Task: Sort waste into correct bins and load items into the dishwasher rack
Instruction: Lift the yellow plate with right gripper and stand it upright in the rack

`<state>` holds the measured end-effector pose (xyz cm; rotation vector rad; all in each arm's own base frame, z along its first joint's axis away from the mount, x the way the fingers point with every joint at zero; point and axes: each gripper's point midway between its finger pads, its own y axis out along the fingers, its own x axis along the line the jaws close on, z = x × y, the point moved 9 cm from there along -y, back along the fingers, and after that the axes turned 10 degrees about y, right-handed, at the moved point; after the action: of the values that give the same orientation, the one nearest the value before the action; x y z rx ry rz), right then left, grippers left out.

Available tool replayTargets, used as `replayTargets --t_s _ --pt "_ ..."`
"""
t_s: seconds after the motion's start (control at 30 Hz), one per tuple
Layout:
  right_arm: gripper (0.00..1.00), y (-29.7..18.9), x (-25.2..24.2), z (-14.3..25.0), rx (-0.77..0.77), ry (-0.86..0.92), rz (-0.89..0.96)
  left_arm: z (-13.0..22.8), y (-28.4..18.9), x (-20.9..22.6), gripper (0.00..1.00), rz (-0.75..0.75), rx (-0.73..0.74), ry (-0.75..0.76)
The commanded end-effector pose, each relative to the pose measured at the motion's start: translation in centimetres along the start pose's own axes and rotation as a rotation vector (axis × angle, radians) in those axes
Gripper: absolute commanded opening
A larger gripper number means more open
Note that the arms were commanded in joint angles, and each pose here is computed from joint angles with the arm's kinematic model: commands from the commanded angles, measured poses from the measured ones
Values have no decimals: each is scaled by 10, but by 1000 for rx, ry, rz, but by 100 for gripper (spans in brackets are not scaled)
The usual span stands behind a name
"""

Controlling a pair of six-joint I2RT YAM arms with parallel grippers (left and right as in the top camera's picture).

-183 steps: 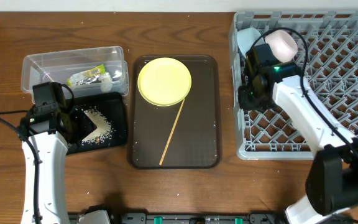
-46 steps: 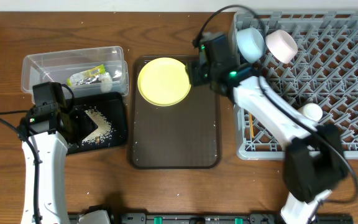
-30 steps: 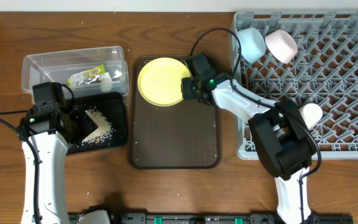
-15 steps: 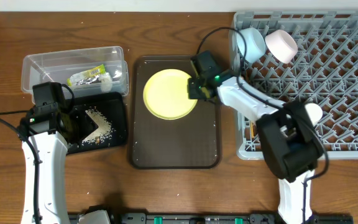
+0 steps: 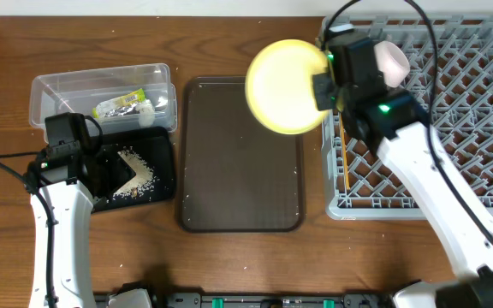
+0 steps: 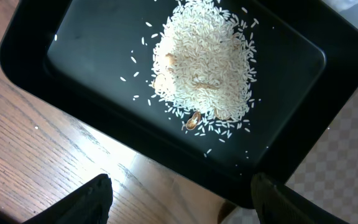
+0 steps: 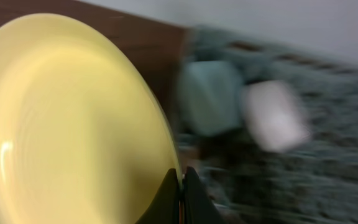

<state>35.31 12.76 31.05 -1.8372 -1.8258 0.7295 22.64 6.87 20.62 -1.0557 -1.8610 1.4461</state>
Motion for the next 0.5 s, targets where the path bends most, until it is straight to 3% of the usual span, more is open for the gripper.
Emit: replayTargets --t_s 0.0,0.2,0.47 --pt "1 -18 -40 -9 -57 -127 343 -1 -1 1 74 -4 -6 -9" --pt "1 -28 -67 -4 -7 -207 606 -1 -1 1 74 -4 -7 -9" --pt "1 -17 -75 3 58 -225 633 -1 -1 1 74 -4 -7 -9"
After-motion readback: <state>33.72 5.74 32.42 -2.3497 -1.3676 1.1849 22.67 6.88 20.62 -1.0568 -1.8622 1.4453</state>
